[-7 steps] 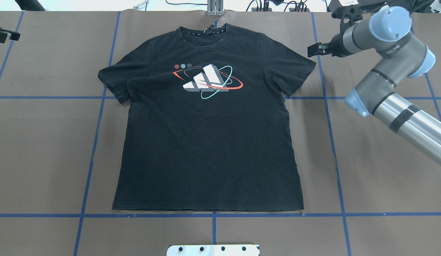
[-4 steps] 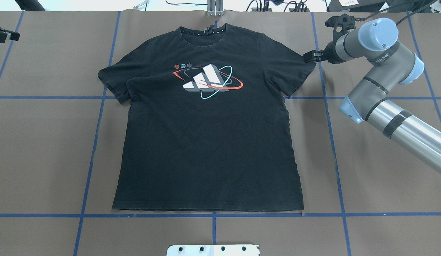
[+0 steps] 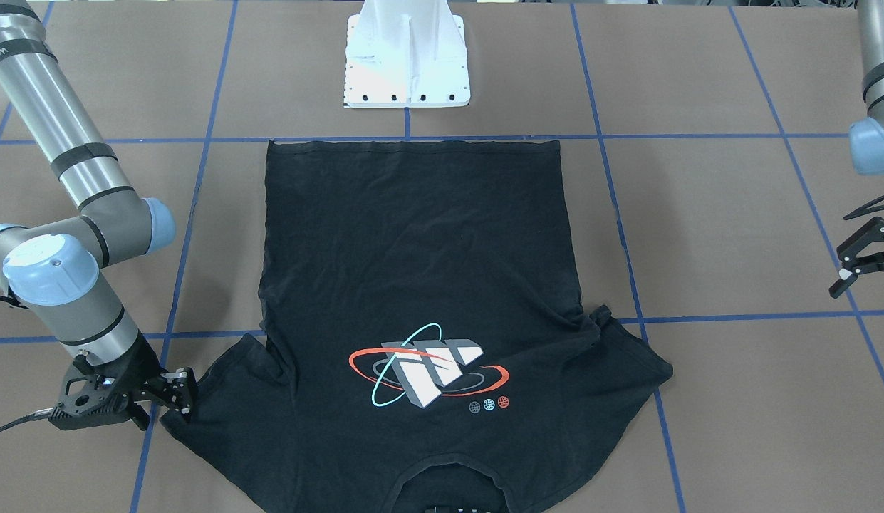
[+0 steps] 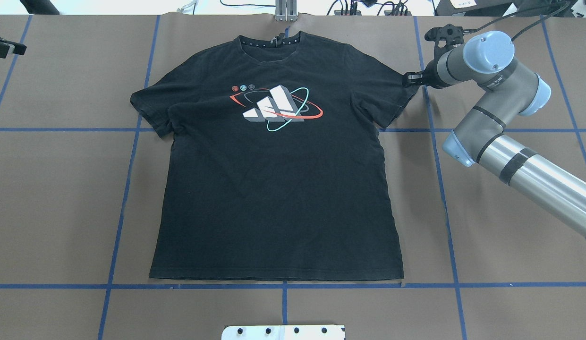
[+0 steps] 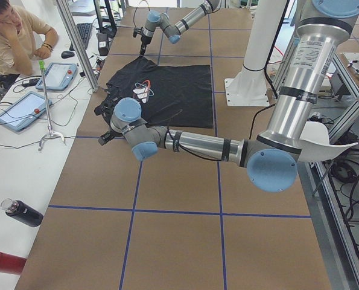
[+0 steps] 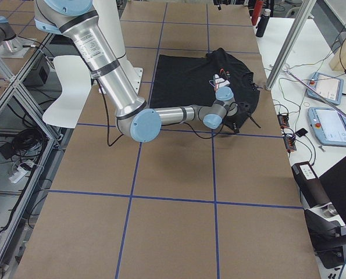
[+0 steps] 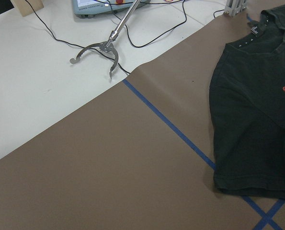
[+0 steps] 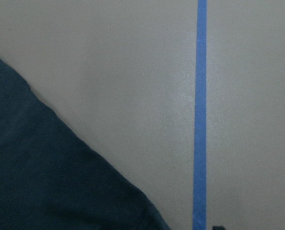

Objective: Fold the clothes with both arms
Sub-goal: 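Move the right gripper toward the shirt's shoulder nearest it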

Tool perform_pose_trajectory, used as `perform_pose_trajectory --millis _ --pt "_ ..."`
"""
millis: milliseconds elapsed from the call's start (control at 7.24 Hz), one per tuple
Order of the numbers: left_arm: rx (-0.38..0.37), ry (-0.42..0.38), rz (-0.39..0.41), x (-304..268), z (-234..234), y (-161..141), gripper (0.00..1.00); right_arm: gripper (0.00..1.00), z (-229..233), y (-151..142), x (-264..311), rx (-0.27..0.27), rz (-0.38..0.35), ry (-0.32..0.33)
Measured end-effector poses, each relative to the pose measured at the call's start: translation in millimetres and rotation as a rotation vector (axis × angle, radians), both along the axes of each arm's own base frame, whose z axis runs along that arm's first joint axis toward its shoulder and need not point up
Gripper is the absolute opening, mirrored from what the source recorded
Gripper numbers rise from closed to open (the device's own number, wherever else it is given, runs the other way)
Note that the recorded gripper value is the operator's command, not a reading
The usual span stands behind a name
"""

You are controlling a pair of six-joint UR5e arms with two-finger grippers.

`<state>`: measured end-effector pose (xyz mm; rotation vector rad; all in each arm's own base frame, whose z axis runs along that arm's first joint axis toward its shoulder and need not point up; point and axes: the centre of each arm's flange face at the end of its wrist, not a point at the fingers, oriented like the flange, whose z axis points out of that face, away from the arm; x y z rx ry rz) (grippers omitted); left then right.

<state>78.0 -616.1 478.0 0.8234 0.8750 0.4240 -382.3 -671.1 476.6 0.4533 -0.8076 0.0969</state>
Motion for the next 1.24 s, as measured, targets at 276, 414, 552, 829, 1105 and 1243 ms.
perform_pose_trajectory --millis 276,414,552,829,1105,1243 --pt "-0.001 0.000 0.001 0.5 0.7 -0.1 1.00 0.04 1.1 -1.2 -1.5 -0.002 0.000 0.004" --pt "-0.002 0.000 0.001 0.4 0.9 -0.1 1.00 0.00 1.1 -0.9 -2.0 -0.001 -0.001 0.004" --pt "-0.002 0.000 0.000 0.2 0.9 -0.1 1.00 0.00 1.7 0.2 -1.7 0.000 -0.003 0.004" --pt "0.000 0.000 0.000 0.2 0.1 0.0 1.00 0.00 2.7 4.4 1.0 0.015 -0.005 -0.006" --pt "0.001 0.000 0.000 0.2 -0.4 0.1 1.00 0.00 -20.4 6.6 4.4 0.043 0.002 -0.036" --pt "0.001 0.000 0.000 0.1 -0.4 0.1 1.00 0.00 -36.9 6.4 3.7 0.043 0.011 -0.051"
